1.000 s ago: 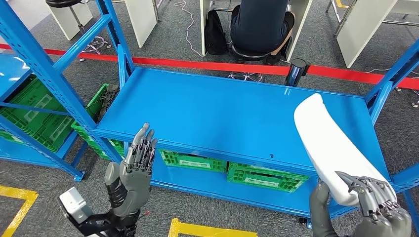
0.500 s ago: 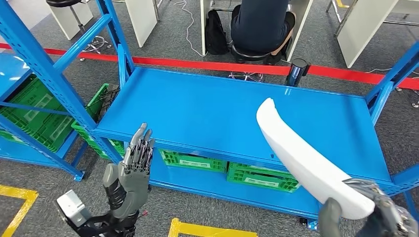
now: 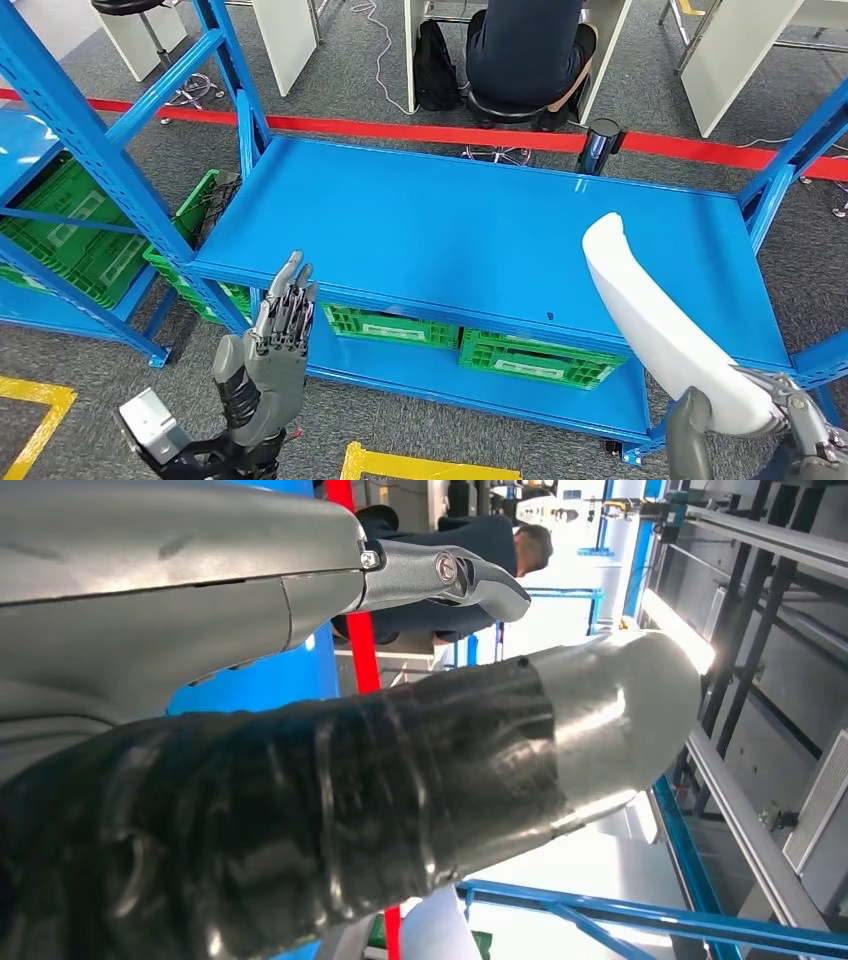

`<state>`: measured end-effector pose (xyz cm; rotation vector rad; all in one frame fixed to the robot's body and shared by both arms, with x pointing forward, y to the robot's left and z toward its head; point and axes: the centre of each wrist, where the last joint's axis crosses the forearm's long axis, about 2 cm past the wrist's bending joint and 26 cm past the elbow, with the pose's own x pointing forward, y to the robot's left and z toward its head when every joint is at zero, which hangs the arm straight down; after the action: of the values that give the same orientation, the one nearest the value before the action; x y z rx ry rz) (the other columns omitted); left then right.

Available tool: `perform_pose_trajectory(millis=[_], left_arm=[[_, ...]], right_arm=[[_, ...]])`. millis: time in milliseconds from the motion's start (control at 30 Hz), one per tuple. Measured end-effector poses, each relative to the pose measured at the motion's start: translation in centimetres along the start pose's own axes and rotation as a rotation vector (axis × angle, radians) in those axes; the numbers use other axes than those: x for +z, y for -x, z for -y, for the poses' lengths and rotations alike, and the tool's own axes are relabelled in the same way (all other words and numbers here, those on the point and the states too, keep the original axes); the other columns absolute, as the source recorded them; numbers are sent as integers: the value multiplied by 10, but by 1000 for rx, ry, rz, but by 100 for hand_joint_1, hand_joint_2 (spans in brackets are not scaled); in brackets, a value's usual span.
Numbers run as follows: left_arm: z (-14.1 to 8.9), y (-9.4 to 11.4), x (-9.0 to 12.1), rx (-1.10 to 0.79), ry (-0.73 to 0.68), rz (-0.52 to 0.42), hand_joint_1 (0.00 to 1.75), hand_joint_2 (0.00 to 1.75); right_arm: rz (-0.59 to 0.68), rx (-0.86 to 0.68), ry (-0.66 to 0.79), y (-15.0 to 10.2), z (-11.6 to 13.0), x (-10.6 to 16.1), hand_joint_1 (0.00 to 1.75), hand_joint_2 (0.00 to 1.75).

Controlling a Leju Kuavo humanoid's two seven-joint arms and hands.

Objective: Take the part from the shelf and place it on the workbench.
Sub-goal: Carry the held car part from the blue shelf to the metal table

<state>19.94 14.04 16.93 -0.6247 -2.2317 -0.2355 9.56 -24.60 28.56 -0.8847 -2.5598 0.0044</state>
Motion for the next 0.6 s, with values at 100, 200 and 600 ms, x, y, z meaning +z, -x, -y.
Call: perform_pose_trajectory(millis=[100, 200, 600], left_arm=[[1, 0, 0, 6, 3, 0, 0, 0], [0, -1, 0, 16, 1, 1, 0, 0], [-1, -1, 2, 24, -1, -3, 0, 0]], right_arm=[[-1, 46, 0, -1, -1, -2, 175, 175], [18, 96, 4, -3, -4, -5, 175, 175], [53, 130, 12, -7, -8, -9, 175, 175]])
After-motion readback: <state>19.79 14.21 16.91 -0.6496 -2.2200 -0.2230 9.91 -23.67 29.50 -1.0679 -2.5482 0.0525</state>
